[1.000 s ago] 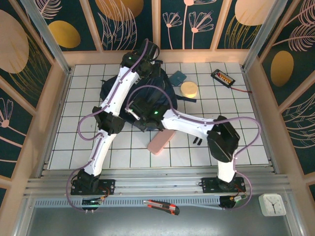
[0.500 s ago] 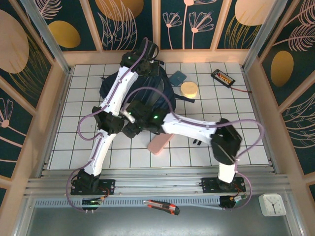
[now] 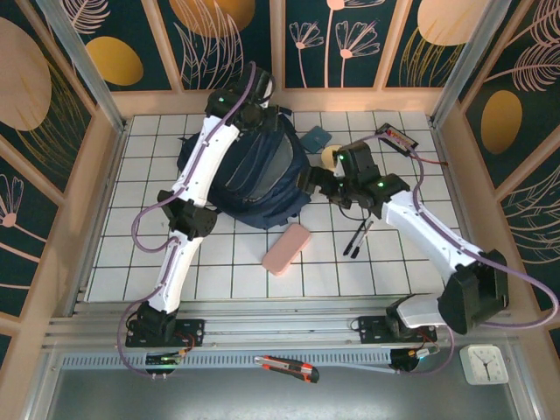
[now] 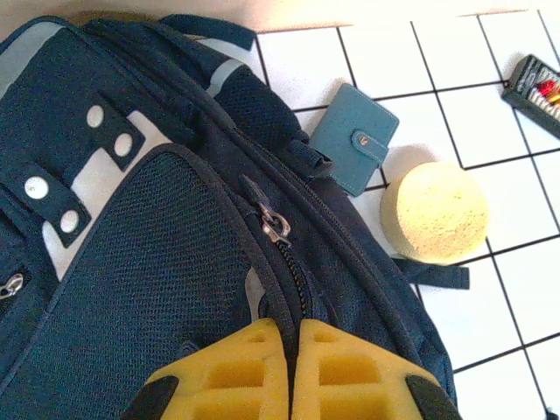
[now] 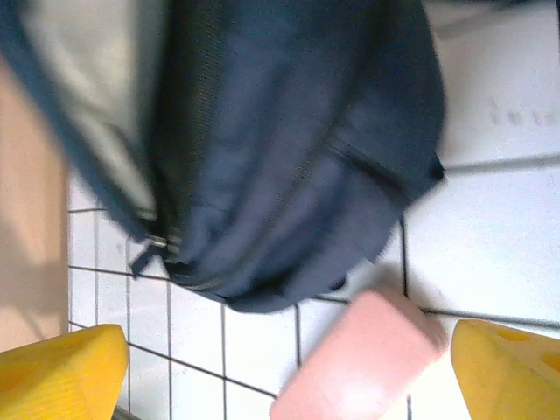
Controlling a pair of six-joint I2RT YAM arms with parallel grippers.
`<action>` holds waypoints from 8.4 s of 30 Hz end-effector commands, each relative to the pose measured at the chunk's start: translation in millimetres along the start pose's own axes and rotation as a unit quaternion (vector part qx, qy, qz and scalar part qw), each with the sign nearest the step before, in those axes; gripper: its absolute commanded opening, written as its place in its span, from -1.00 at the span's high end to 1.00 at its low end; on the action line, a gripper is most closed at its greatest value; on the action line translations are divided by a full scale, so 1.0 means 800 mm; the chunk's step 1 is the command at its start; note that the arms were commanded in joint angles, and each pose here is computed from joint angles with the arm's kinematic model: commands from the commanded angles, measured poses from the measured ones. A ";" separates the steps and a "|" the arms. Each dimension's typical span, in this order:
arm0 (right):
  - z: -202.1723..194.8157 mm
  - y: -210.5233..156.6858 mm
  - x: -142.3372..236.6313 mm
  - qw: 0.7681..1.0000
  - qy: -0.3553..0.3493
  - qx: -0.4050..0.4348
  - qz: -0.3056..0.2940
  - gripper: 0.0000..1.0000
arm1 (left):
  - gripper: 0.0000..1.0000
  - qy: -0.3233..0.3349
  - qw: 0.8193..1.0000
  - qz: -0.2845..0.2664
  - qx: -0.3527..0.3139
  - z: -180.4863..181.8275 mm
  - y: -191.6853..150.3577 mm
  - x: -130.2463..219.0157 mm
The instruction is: Pack the student bag
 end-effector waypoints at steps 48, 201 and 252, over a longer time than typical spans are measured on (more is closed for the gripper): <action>-0.044 -0.129 -0.115 0.902 -0.385 0.091 0.174 -0.98 | 1.00 -0.041 0.992 -0.122 0.001 0.008 0.043 0.127; -0.134 0.342 -0.237 0.994 -0.020 -0.017 -0.109 -0.90 | 1.00 0.043 0.994 -0.093 0.042 0.064 0.037 0.138; -0.023 0.263 -0.290 0.962 -0.062 0.261 -0.050 -0.98 | 1.00 0.132 0.978 -0.141 0.078 0.113 0.043 0.196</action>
Point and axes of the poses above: each hand's point on the last joint's axis, 136 mm out from that joint toward the fingers, its own x axis back along the fingers, its own z axis along the line the jaws close on, y = z × x, the point moved 10 cm from there along x, back along the fingers, and after that the axes turned 4 degrees about -x, right-handed, at the moved point
